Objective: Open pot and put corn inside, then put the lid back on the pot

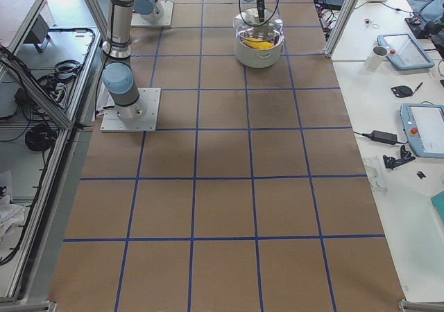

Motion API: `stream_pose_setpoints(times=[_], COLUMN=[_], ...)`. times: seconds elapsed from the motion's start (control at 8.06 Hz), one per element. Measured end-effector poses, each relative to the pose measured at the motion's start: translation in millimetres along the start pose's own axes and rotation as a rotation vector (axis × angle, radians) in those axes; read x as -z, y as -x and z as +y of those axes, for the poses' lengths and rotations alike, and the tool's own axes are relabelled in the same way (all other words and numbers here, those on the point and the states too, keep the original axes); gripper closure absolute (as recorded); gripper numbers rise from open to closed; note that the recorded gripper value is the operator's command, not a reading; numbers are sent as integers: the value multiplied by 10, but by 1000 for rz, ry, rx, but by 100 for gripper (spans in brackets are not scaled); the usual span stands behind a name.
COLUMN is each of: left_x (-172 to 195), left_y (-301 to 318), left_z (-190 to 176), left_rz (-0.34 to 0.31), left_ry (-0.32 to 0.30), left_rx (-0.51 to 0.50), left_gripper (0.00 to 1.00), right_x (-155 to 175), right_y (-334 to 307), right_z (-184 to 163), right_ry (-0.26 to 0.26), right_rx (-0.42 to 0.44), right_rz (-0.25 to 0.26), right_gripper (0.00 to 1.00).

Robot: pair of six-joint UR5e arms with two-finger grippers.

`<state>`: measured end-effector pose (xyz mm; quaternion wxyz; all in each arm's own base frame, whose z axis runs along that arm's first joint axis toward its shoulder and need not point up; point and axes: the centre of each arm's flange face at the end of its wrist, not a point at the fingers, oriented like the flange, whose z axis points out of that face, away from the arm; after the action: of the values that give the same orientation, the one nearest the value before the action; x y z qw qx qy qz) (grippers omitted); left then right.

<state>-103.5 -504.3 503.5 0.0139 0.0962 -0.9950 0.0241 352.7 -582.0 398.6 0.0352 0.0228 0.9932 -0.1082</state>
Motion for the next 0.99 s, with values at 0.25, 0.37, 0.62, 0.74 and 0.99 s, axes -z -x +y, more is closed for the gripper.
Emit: stream_pose_setpoints(times=[0.25, 0.37, 0.62, 0.74, 0.99], left_x=[-13, 6, 22, 34, 7], left_y=[-175, -235, -278, -279, -279], left_z=[102, 151, 193, 210, 197], left_rz=[3, 5, 5, 4, 2], left_ry=[-1, -5, -6, -2, 4], left_rx=[-37, -56, -74, -91, -157], left_gripper=[0, 0, 0, 0, 0], right_x=[-194, -248, -333, -368, -416], right_y=[84, 115, 139, 136, 125], right_z=[-74, -136, -185, -181, -155], right_ry=[14, 14, 21, 29, 41], right_rx=[-6, -8, -8, -7, 2], right_rz=[10, 10, 16, 21, 28], right_gripper=[85, 85, 85, 86, 87])
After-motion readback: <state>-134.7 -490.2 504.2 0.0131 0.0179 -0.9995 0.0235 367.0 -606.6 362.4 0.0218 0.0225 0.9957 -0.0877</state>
